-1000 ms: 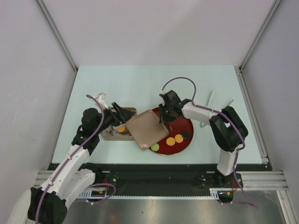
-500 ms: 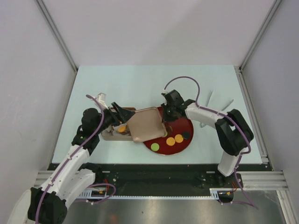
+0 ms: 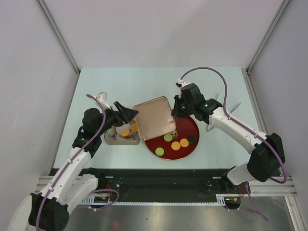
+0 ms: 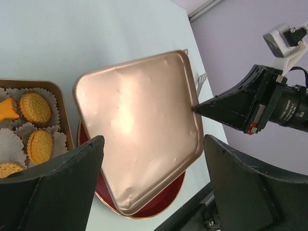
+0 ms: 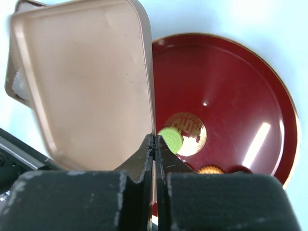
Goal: Pack the cookies
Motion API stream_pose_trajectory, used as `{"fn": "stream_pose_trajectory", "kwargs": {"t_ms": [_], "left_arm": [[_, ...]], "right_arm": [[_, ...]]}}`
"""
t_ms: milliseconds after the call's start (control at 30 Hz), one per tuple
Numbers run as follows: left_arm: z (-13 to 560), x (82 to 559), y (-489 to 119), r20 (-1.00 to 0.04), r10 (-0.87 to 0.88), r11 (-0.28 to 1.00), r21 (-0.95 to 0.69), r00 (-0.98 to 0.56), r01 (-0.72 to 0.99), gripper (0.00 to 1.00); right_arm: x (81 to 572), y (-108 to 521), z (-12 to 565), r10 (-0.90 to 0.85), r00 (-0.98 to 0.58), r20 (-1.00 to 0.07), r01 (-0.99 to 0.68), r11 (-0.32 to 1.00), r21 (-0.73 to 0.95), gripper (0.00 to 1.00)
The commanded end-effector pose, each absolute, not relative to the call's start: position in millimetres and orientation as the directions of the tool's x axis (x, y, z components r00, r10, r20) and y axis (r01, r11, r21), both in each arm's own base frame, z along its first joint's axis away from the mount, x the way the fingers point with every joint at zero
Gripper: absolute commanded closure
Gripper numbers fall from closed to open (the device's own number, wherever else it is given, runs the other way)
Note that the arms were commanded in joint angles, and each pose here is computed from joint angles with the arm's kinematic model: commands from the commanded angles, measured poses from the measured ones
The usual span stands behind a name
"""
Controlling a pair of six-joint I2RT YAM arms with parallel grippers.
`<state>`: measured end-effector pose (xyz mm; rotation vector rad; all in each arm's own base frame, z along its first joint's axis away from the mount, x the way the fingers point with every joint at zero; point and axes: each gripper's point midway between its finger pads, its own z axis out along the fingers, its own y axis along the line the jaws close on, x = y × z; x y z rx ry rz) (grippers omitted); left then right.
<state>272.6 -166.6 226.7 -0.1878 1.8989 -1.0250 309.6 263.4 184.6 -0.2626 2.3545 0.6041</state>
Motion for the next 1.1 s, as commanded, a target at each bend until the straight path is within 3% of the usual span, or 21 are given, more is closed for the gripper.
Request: {"fn": "stream_pose_trajectory", "kwargs": {"t_ms": [0,433,733,800,833,933,1000,1067], "left_arm": [[254.6,279.3,-163.4,-0.711,-0.514,0.655,-0.686,-0.480,0.317,0.11],[239.8,277.7,-171.7,-0.681,-0.526,0.610,-0.719,-0.509,0.333,0.11],[236.1,272.3,-188.2,-0.647,-0.521,0.522,-0.758,-0.557,0.392,0.14],[240.9,270.7,-189.6,-0.651,-0.525,0.506,-0.757,-0.549,0.414,0.19],[244.2,269.0,-190.0,-0.655,-0.524,0.500,-0.754,-0.544,0.426,0.31],[250.5,266.8,-190.2,-0.666,-0.523,0.495,-0.745,-0.532,0.447,0.52],[256.1,264.3,-190.1,-0.676,-0.523,0.490,-0.737,-0.519,0.466,0.60],[259.7,262.9,-189.3,-0.685,-0.523,0.490,-0.729,-0.507,0.479,0.79]], "right_arm": [[304.2,258.6,218.8,0.018,-0.720,-0.693,-0.336,0.865,0.372,1.00],[290.3,260.1,268.1,0.095,-0.683,-0.724,-0.370,0.809,0.456,1.00],[278.0,286.3,291.5,0.125,-0.696,-0.707,-0.446,0.696,0.563,1.00],[275.7,290.2,289.3,0.115,-0.705,-0.700,-0.453,0.687,0.568,1.00],[276.4,291.2,285.2,0.108,-0.711,-0.695,-0.448,0.692,0.566,1.00],[276.0,290.8,284.0,0.103,-0.710,-0.696,-0.449,0.695,0.561,1.00],[276.3,290.5,286.1,0.104,-0.705,-0.701,-0.454,0.693,0.560,1.00],[276.2,290.2,285.8,0.102,-0.705,-0.702,-0.456,0.692,0.559,1.00]]}}
